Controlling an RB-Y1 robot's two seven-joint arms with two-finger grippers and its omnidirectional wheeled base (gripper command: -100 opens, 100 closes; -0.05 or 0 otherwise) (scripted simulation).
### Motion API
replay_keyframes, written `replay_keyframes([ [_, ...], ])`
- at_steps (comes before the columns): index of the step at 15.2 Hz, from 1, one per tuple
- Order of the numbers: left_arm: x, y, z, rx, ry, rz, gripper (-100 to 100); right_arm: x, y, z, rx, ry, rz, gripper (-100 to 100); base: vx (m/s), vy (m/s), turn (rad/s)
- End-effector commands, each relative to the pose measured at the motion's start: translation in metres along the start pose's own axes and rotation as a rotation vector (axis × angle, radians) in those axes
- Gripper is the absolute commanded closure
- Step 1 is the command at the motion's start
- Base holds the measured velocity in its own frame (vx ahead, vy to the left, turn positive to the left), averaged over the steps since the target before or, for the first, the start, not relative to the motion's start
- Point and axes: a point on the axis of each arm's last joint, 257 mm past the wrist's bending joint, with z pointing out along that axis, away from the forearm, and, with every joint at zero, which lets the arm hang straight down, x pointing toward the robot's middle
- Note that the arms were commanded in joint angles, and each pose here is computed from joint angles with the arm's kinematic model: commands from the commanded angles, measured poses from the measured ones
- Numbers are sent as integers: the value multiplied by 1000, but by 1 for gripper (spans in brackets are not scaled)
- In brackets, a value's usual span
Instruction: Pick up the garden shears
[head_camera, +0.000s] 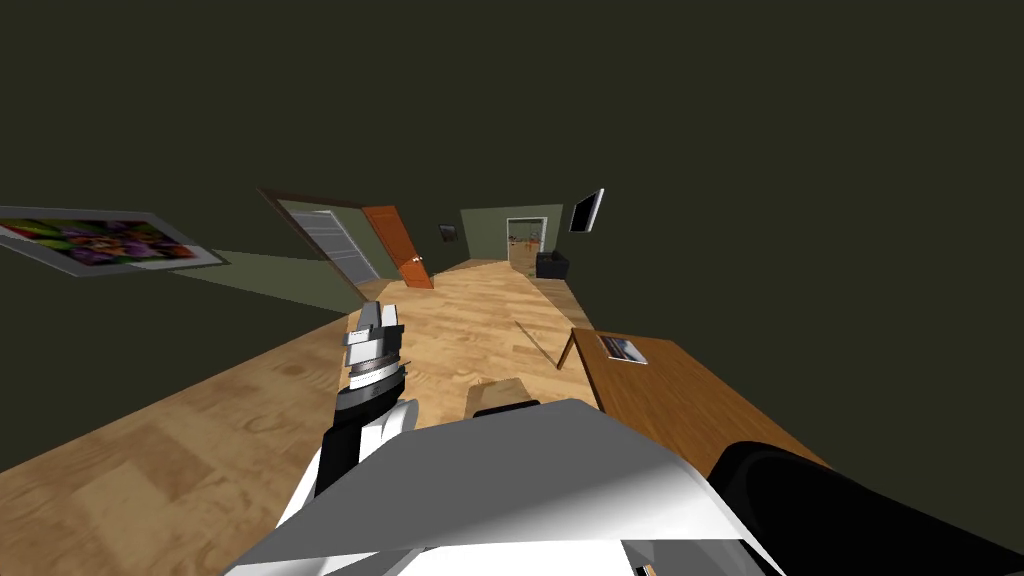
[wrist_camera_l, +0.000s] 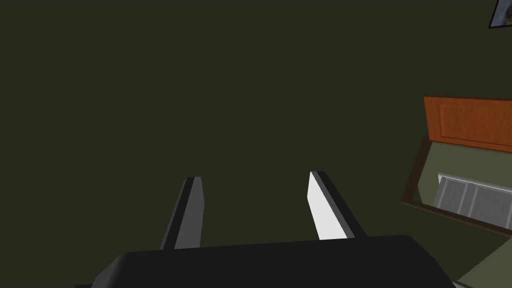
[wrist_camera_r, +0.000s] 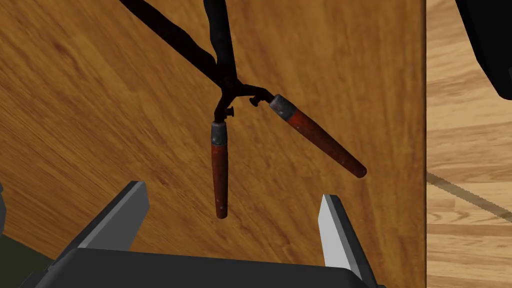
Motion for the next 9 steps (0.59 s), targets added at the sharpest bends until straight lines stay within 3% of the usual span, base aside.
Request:
replay_keyframes([
  [1,0,0,0,0,0,0,0,0,4,8,1,2,6,-100,-31,-21,63],
  [5,0,0,0,0,0,0,0,-1,13,23,1,6,16,-100,-50,-22,37],
  [6,0,0,0,0,0,0,0,0,10,18,1,5,14,-100,-31,-10,20],
  [7,0,0,0,0,0,0,0,0,11,19,-1,4,14,100,-8,-1,6],
  [9,0,0,0,0,0,0,0,0,12,19,-4,4,14,100,0,0,0],
])
